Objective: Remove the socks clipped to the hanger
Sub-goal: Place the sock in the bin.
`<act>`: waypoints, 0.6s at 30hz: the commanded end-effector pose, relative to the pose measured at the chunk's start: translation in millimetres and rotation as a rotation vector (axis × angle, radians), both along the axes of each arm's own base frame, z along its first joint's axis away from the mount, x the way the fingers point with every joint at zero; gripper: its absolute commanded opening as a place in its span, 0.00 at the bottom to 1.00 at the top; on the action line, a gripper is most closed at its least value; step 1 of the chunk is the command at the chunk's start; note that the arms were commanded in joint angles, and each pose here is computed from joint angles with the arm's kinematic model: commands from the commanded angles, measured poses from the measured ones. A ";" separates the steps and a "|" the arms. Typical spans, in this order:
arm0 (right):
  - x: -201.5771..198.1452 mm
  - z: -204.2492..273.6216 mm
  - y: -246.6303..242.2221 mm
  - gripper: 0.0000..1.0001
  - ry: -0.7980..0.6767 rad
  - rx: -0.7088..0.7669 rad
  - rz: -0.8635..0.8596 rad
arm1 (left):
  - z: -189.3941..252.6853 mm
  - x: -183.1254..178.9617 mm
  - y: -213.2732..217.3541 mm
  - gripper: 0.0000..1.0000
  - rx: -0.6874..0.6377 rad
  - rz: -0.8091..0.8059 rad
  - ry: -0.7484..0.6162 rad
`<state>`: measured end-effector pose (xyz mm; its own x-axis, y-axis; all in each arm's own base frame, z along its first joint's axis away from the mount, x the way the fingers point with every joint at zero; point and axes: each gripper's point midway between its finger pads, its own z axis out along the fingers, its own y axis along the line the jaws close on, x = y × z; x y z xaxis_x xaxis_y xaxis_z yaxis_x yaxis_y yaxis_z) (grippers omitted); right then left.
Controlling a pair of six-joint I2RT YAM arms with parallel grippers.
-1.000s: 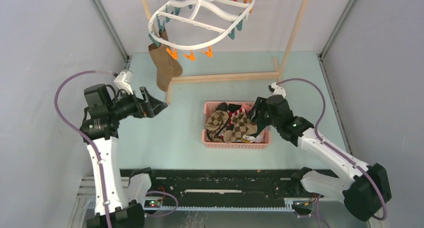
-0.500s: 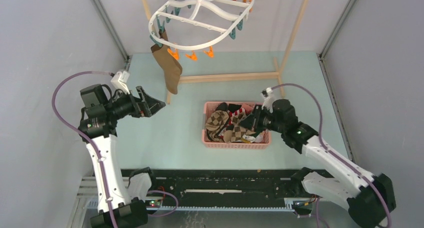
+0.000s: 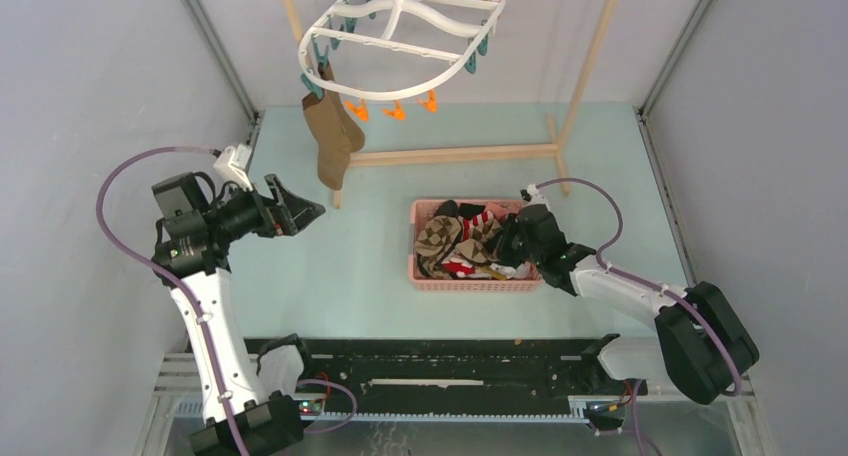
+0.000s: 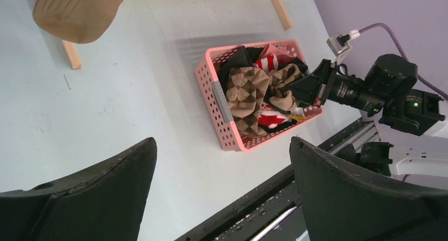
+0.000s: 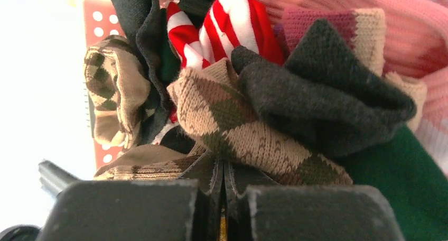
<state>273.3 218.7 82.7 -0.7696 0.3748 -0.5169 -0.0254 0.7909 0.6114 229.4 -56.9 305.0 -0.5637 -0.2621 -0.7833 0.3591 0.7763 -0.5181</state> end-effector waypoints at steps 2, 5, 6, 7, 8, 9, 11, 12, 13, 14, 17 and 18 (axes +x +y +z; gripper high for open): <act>20.5 4.4 -27.6 0.00 -0.159 -0.227 -0.131 | 19.7 -2.9 -0.7 1.00 0.046 -0.029 -0.086; 13.8 26.1 -23.1 0.03 -0.221 -0.216 -0.120 | 18.8 -2.6 -1.2 1.00 0.039 -0.032 -0.080; 12.3 41.8 -20.6 0.06 -0.260 -0.188 -0.118 | 18.6 -2.5 -1.2 1.00 0.038 -0.032 -0.080; 10.1 56.9 -17.5 0.10 -0.293 -0.152 -0.111 | 18.8 -2.4 -1.0 1.00 0.038 -0.031 -0.081; 9.0 75.4 -14.4 0.12 -0.327 -0.110 -0.106 | 19.3 -2.5 -1.2 1.00 0.038 -0.032 -0.082; 7.5 90.7 -11.8 0.15 -0.349 -0.072 -0.099 | 19.7 -2.1 -1.0 1.00 0.037 -0.033 -0.083; 2.2 114.9 -4.9 0.18 -0.358 -0.015 -0.062 | 21.5 -2.1 -1.4 1.00 0.033 -0.033 -0.083; -0.5 122.3 0.4 0.19 -0.355 0.016 -0.034 | 22.4 -2.1 -1.6 1.00 0.031 -0.034 -0.085; -3.0 126.3 5.2 0.19 -0.345 0.046 -0.007 | 23.2 -2.3 -2.2 1.00 0.029 -0.037 -0.086; -7.2 128.0 11.9 0.19 -0.332 0.079 0.032 | 24.0 -2.4 -2.4 1.00 0.029 -0.037 -0.089; -27.9 120.2 36.4 0.17 -0.280 0.193 0.203 | 26.9 -3.3 -3.1 1.00 0.028 -0.036 -0.096; -32.4 123.2 43.3 0.16 -0.293 0.254 0.250 | 27.4 -3.7 -3.3 1.00 0.030 -0.037 -0.100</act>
